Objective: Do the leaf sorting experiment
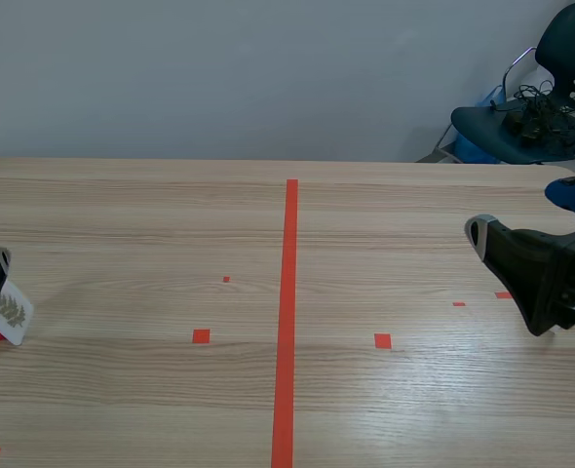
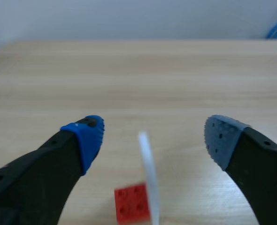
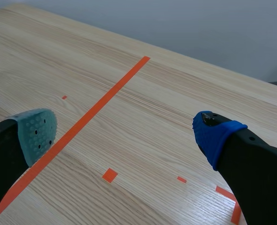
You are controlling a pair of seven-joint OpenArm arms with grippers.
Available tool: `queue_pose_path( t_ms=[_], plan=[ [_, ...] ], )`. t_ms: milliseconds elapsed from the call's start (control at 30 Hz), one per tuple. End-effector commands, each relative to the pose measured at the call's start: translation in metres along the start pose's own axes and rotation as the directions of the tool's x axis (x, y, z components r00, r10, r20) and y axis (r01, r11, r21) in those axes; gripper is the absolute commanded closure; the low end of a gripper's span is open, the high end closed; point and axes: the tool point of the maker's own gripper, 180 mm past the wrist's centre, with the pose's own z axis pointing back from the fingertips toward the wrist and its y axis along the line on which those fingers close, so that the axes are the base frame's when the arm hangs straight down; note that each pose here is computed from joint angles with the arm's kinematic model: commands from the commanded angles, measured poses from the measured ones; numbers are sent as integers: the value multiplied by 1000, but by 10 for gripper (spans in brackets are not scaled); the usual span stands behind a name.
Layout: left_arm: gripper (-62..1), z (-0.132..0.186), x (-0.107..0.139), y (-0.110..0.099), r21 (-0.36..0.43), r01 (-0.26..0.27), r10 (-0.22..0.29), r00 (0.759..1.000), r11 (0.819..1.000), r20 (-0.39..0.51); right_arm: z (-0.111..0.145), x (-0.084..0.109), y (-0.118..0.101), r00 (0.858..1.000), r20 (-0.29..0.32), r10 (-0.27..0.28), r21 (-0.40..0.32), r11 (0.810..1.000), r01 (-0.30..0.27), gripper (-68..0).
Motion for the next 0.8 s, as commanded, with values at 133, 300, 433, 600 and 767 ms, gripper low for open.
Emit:
queue_pose_path(
  t_ms=[133, 300, 433, 600, 767],
  plan=[
    [-623, 14, 81, -62, -312, 34, 19, 986, 949, 165, 4, 17, -18, 999, 40, 36, -39, 999, -35, -595],
    [-623, 42, 96, -127, -524, 18, 63, 989, 852, 136, 11, 27, -33, 996, 52, 71, -84, 994, -66, -596],
    [-623, 60, 106, -161, -591, 25, 57, 991, 806, 118, 15, 30, -41, 995, 48, 86, -107, 991, -80, -634],
    [-623, 76, 112, -183, -630, 13, 64, 993, 777, 99, 18, 32, -47, 994, 47, 97, -126, 988, -90, -679],
    [-623, 80, 103, -185, -628, -8, 58, 997, 778, 59, 19, 30, -45, 995, 38, 94, -123, 988, -88, -679]
  ],
)
